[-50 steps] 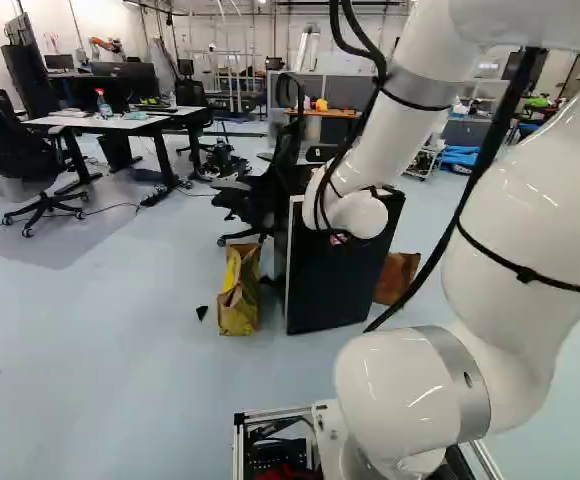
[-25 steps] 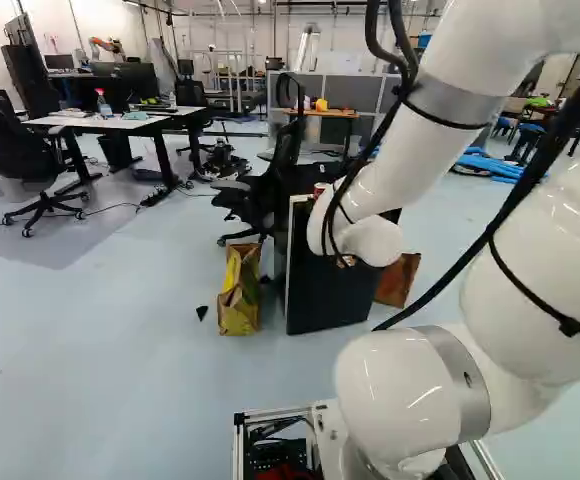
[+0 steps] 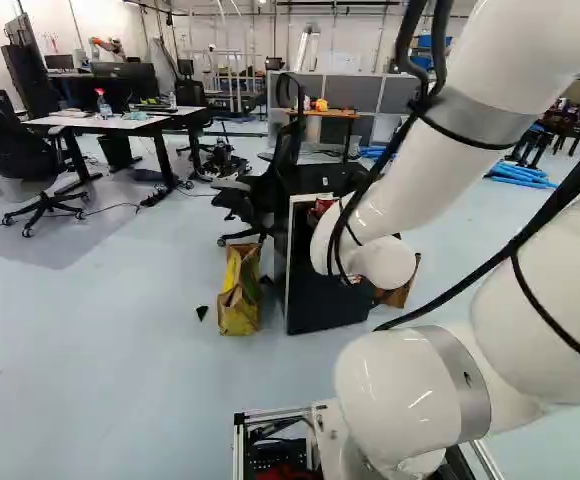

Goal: Grab a drink from the fridge

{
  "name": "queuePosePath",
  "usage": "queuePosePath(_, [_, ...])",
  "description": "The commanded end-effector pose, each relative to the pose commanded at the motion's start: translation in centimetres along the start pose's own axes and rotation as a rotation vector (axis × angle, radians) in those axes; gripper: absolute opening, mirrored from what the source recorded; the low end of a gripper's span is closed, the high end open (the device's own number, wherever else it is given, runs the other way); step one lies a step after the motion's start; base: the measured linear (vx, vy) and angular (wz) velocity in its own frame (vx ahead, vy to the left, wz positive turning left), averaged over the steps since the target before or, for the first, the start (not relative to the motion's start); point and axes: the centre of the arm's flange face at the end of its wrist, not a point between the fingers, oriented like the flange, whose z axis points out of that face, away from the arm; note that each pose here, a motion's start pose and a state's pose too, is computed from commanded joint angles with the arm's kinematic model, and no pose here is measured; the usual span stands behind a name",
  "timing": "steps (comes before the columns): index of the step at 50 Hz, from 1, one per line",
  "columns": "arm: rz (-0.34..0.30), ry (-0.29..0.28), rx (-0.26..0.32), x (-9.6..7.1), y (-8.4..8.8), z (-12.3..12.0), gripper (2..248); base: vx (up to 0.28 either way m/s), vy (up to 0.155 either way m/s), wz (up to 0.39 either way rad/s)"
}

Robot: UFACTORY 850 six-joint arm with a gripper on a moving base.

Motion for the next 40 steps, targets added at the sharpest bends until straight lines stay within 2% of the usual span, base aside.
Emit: queuePosePath(40, [-0.001, -0.004, 0.0, -0.57, -0.02, -0.68, 100, 0.0, 0.0, 0.0])
